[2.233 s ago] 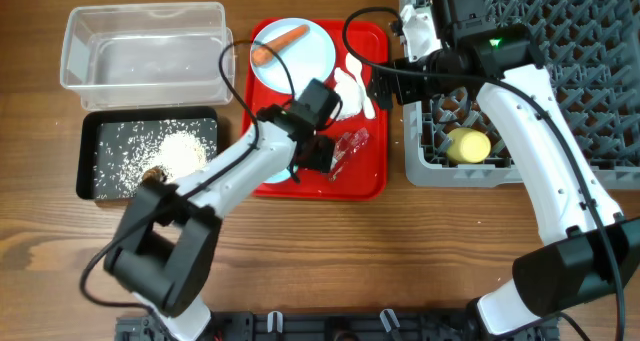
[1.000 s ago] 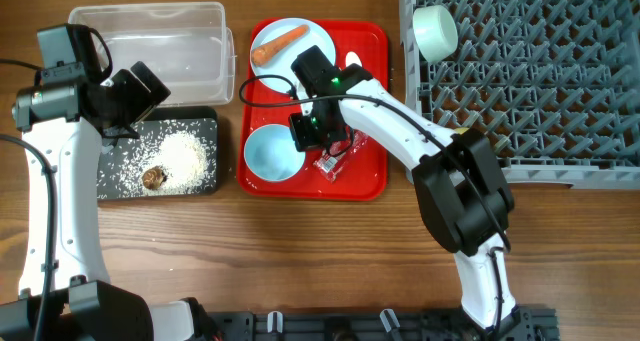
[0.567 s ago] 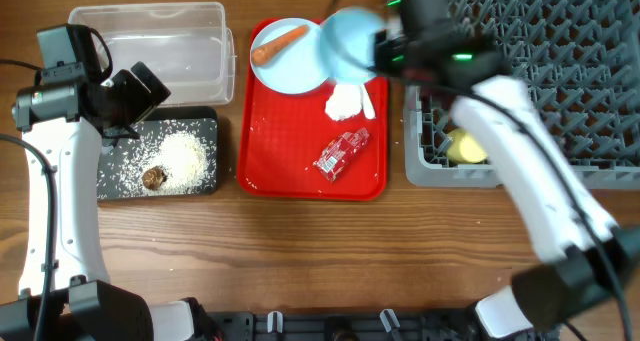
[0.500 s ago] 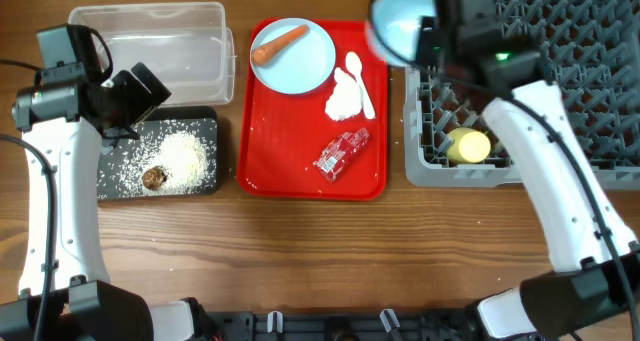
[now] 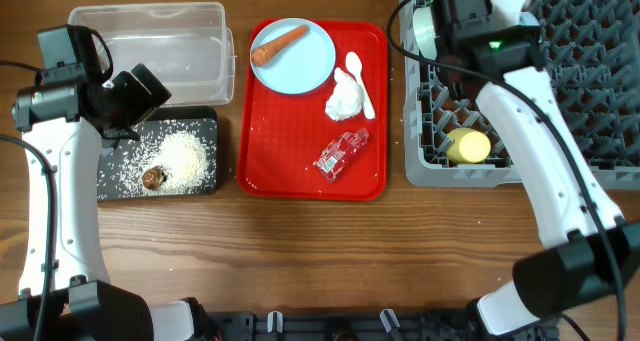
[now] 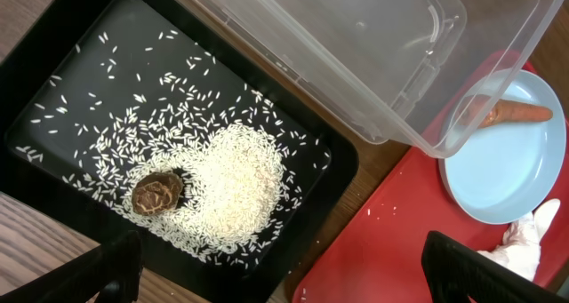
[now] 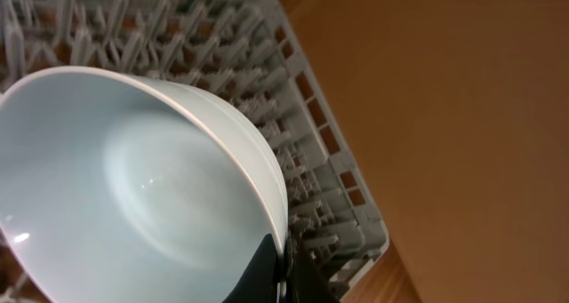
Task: Sort waste into correct bins and load items into the dishwasher rack
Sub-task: 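Carry the blue bowl with the right gripper into the rack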
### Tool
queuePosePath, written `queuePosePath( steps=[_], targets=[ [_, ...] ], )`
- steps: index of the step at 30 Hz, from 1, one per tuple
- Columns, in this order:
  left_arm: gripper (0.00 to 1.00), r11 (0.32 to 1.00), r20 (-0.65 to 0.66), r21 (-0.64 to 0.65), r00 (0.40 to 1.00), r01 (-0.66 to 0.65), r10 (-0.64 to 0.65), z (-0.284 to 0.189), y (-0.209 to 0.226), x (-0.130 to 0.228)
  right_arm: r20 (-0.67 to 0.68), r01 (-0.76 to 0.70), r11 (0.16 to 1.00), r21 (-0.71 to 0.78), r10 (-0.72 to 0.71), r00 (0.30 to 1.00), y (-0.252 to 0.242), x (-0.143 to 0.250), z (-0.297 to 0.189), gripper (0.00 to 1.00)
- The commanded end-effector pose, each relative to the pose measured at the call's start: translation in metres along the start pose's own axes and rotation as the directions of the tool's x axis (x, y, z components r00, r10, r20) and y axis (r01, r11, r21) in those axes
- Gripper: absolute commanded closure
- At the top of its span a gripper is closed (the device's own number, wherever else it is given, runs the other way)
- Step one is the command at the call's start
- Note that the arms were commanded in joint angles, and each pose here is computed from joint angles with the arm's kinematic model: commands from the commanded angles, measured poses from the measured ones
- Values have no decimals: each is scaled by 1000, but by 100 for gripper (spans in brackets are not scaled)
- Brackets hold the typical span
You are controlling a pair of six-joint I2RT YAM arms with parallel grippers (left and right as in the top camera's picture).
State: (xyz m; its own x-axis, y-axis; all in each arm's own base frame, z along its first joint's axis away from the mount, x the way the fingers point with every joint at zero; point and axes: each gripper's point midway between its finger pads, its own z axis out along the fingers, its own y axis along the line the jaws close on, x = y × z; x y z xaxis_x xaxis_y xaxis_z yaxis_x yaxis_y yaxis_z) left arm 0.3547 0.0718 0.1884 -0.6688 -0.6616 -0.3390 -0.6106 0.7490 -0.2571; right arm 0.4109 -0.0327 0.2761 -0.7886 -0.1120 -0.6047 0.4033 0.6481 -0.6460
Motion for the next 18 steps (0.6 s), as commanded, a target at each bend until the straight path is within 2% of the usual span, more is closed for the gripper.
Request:
queuePosePath(
  steps=[1,5,12,16,18],
  targets=[
    [0,1000,-15,4,1000,4,-4,1,-1,2,-44,174,984,-25,-175,984,30,10,15,96],
    [0,1000,-24,-1,1000,5,-5,1,1,4,-74,314,949,-30,-315,946,56,19,31,96],
    [0,1000,-24,0,1000,5,-5,1,1,4,-115,392,919,-49,-395,912,85,35,45,96],
    [0,1000,-24,0,1000,5,-5,1,1,4,-103,421,904,69,-413,905,73,27,40,96],
    [0,1000,-24,-1,1000,5,-5,1,1,4,-80,431,899,76,-425,902,78,24,31,96]
  ],
)
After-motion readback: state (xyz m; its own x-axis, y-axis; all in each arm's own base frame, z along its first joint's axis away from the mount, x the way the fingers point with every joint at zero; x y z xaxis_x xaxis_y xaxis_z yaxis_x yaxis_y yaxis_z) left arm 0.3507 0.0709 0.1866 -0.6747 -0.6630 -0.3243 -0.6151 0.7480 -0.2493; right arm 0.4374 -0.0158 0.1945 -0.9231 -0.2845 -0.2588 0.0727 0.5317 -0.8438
